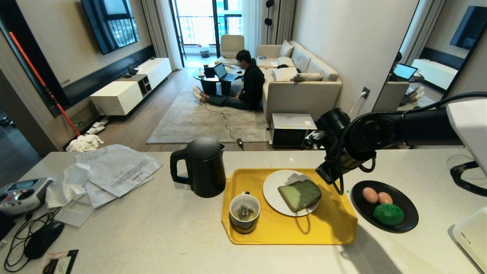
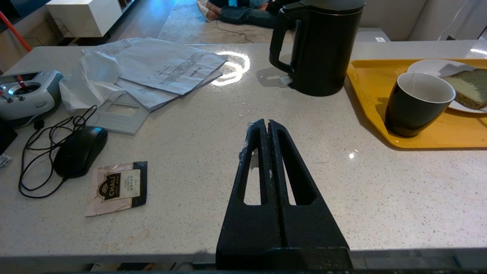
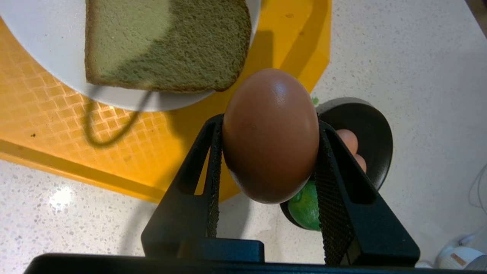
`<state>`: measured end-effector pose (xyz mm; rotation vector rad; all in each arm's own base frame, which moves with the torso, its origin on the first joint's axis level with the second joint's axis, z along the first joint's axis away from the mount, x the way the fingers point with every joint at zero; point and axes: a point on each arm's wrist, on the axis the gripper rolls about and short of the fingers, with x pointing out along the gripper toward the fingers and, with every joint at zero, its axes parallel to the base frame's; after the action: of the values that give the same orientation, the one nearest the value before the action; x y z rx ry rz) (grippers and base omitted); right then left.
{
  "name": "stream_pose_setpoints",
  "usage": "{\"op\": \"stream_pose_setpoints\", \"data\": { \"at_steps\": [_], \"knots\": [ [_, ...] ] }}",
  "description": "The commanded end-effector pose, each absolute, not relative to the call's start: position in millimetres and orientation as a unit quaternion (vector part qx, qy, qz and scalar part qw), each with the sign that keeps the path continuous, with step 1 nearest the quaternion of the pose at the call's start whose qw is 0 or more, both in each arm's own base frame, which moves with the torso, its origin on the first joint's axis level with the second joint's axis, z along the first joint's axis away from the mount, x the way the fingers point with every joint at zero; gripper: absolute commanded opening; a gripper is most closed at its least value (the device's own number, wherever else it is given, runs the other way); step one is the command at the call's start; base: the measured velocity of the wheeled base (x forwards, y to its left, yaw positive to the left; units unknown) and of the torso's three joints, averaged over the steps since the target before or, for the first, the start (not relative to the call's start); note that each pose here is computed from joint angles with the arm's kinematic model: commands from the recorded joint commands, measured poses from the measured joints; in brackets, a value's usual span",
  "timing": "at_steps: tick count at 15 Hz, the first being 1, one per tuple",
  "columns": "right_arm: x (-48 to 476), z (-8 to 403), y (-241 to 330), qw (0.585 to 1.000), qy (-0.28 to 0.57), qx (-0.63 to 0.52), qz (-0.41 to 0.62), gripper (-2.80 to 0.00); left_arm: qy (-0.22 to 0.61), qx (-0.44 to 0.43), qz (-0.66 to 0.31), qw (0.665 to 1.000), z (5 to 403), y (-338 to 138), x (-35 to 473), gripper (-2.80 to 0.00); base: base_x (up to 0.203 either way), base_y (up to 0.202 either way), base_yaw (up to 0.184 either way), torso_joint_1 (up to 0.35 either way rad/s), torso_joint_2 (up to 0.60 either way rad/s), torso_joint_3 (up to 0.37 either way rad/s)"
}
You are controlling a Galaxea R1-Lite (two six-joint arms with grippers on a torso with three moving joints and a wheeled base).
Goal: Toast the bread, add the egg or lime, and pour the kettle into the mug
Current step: Put the egg in the bowl
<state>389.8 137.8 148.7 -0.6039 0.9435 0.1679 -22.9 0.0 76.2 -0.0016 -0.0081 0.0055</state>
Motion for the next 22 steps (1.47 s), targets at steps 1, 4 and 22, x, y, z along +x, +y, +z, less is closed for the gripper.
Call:
{"op": "stream_pose_setpoints", "data": {
  "at_steps": [1,4,22],
  "knots": [
    [400,127,147,0.833,0.46,-0.295,0.085,-2.8,-0.004,-0.001,0.003,1.0,76,0,-23,-2.8,0.0,0.0,0.0,0.0,0.0,0.0],
    [407,112,155,0.833,0.457,-0.3,0.084,-2.8,-0.004,-0.001,0.003,1.0,76,0,-23,-2.8,0.0,0.0,0.0,0.0,0.0,0.0],
    [428,62,168,0.817,0.477,-0.312,0.085,-2.8,-0.004,-0.001,0.003,1.0,76,0,-23,-2.8,0.0,0.0,0.0,0.0,0.0,0.0]
  ]
}}
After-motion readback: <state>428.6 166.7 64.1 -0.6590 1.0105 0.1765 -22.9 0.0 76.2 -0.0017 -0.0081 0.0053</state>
